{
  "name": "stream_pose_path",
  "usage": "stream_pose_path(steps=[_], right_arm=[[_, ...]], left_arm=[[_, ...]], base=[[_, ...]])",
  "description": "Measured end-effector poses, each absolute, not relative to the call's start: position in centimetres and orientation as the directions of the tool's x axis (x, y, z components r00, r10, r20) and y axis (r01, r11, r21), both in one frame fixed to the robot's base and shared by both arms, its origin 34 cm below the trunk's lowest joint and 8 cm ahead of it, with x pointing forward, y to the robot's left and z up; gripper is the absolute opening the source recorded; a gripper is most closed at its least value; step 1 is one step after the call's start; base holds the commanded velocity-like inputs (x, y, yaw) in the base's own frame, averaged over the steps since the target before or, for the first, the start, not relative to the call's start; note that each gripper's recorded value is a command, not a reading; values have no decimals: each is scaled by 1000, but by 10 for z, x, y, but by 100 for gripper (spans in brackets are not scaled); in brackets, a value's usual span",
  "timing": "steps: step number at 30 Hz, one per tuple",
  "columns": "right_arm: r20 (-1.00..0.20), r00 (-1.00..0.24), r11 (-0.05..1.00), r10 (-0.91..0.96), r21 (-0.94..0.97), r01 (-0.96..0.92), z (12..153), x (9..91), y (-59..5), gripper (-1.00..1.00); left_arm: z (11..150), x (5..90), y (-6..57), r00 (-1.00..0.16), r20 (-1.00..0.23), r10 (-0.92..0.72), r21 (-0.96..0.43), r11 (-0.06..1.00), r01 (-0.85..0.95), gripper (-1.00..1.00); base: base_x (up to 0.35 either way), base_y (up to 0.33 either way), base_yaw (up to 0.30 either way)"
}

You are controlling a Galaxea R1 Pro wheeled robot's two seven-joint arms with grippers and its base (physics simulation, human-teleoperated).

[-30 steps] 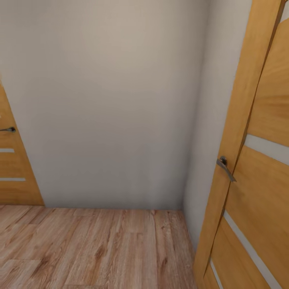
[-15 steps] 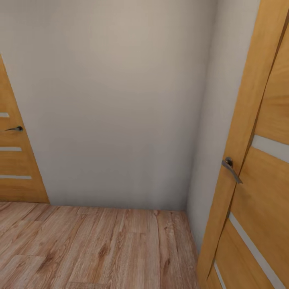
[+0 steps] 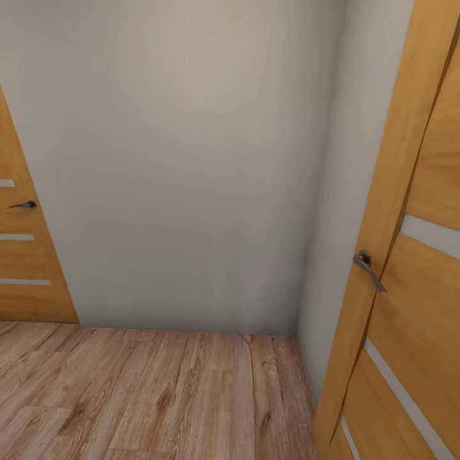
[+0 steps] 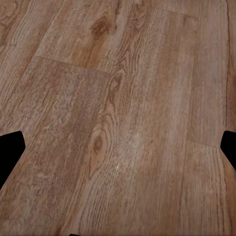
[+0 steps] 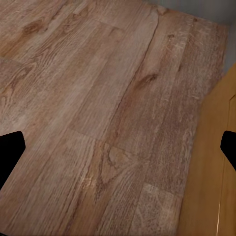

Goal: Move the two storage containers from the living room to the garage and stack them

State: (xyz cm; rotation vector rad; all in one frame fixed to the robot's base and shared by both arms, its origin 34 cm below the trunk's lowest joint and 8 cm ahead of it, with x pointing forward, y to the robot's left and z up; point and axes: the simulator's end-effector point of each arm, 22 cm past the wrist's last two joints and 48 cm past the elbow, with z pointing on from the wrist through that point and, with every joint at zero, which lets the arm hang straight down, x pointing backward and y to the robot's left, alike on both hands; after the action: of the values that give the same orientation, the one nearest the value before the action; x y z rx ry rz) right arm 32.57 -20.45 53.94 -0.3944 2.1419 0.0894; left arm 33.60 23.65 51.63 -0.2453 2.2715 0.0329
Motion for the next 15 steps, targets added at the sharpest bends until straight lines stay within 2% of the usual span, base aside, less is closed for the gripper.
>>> stream_pose_path(steps=[15], right_arm=[[-818, -520, 946, -246, -86, -312, 539, 326, -205, 100]], left_arm=[[516, 336, 236, -636, -754, -166, -57, 981, -188, 100]], base=[[118, 0, 0]])
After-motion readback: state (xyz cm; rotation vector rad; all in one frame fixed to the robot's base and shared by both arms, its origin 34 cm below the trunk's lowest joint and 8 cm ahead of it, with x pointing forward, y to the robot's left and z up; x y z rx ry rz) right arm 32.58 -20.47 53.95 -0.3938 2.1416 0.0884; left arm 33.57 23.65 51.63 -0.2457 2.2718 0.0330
